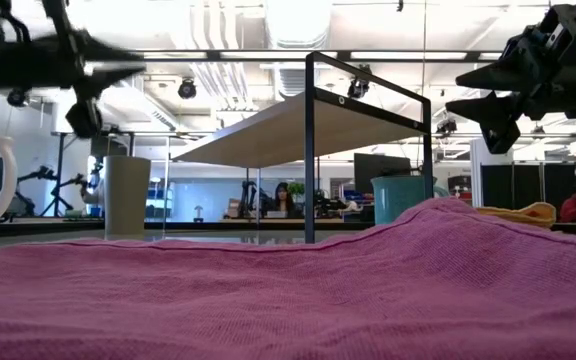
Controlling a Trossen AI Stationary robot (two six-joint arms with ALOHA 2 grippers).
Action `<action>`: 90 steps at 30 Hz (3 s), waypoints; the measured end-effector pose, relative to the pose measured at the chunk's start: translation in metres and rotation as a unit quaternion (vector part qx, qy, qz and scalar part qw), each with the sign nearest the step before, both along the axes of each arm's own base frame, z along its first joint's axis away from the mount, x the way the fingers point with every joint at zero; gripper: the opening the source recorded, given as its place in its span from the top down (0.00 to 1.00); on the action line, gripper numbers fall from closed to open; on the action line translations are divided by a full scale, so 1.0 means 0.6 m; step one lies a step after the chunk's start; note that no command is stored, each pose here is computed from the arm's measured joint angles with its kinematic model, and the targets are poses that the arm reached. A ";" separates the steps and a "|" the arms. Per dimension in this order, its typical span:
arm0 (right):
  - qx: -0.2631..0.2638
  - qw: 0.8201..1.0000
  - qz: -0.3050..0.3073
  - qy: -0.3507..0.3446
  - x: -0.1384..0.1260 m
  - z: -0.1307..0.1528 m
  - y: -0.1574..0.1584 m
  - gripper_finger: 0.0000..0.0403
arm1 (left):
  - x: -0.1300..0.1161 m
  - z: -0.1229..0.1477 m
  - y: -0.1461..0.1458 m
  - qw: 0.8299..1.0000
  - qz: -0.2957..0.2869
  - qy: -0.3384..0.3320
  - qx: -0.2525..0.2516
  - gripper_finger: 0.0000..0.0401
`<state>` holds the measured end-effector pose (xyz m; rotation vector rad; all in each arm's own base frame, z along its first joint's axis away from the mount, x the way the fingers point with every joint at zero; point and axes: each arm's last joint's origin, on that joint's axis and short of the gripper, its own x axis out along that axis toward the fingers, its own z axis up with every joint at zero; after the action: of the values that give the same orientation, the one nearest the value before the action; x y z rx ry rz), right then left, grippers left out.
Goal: Stack small to large cups/mugs on shelf
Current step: Put the white mug on the shelf
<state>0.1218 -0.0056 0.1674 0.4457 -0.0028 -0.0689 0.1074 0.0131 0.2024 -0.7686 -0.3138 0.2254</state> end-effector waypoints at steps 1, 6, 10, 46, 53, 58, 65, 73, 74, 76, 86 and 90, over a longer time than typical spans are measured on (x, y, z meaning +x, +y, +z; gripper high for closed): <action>0.000 1.000 0.000 -0.001 0.000 0.000 0.000 0.55 | 0.001 0.012 -0.002 0.999 -0.018 0.009 0.026 0.88; -0.001 1.000 0.000 -0.009 0.000 0.003 0.000 0.55 | 0.008 0.096 -0.009 0.980 -0.076 0.138 0.124 0.88; -0.001 1.000 0.000 -0.007 0.000 0.002 0.000 0.55 | 0.024 0.150 -0.010 0.936 -0.119 0.286 0.167 0.88; 0.000 1.000 0.000 -0.006 0.000 0.002 0.000 0.55 | 0.094 0.096 -0.242 0.685 -0.336 0.634 0.127 0.73; 0.000 1.000 0.000 -0.006 0.000 0.002 0.000 0.55 | 0.108 0.080 -0.257 0.666 -0.343 0.653 0.112 0.63; 0.000 1.000 0.000 -0.005 0.000 0.002 0.000 0.55 | 0.114 0.065 -0.262 0.659 -0.337 0.663 0.111 0.62; 0.000 1.000 0.000 -0.006 0.000 0.002 0.000 0.55 | 0.122 0.029 -0.268 0.636 -0.303 0.703 0.093 0.62; 0.000 1.000 0.000 -0.006 0.000 0.002 0.000 0.55 | 0.121 0.023 -0.274 0.666 -0.207 0.715 -0.053 0.62; 0.000 1.000 0.000 -0.006 0.000 0.002 0.000 0.55 | 0.118 0.025 -0.275 0.668 -0.202 0.713 -0.064 0.62; 0.000 1.000 -0.001 -0.006 0.000 0.002 0.000 0.55 | 0.113 0.027 -0.280 0.671 -0.193 0.710 -0.084 0.62; 0.000 1.000 0.000 -0.006 0.000 0.002 0.000 0.55 | 0.086 0.023 -0.303 0.673 -0.114 0.702 -0.203 0.62; 0.000 1.000 -0.001 -0.006 0.000 0.002 0.000 0.55 | 0.082 0.023 -0.307 0.673 -0.086 0.694 -0.240 0.62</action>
<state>0.1218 -0.0057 0.1685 0.4456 -0.0147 -0.0673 0.1567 -0.1711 0.2162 -0.9272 1.3408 0.6628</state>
